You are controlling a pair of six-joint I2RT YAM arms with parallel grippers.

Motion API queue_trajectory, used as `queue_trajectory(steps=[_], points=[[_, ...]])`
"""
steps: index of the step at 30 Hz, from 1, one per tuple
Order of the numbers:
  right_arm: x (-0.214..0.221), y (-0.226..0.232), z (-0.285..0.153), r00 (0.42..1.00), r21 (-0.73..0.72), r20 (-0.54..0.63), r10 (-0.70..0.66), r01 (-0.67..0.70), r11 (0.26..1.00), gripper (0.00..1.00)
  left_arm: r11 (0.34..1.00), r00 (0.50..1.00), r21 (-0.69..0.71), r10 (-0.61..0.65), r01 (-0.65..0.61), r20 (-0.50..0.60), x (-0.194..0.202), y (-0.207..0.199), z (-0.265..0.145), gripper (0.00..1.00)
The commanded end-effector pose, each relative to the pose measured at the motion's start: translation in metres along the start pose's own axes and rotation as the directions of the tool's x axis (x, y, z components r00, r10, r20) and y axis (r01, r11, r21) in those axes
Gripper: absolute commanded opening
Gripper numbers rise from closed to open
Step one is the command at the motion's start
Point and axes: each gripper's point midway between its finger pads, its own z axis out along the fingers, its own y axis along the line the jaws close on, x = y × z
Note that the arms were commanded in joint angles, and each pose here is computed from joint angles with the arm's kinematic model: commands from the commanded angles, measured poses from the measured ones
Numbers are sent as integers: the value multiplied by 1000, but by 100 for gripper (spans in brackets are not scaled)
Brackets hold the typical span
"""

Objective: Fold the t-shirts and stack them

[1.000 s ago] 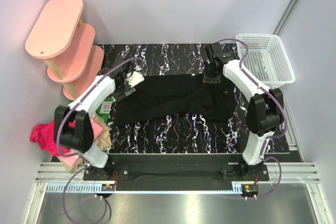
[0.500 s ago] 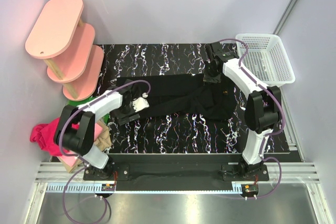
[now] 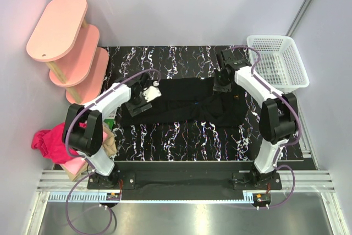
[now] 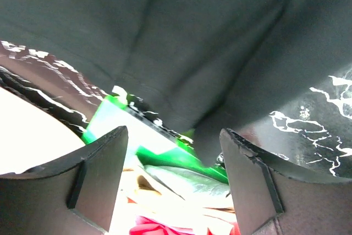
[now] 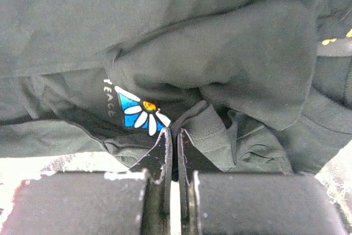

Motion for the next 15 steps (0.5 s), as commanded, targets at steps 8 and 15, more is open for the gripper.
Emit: queue_trajectory(steps=[8,15], points=[[53,25,-24,998,-56,23,-53,54,997,0,990,995,125,-79,72,56,-12,-19,-5,70],[107,35,-49,997,-86,23,-76,77,993,0,982,998,178,-66,65,-3,7,-43,16,68]])
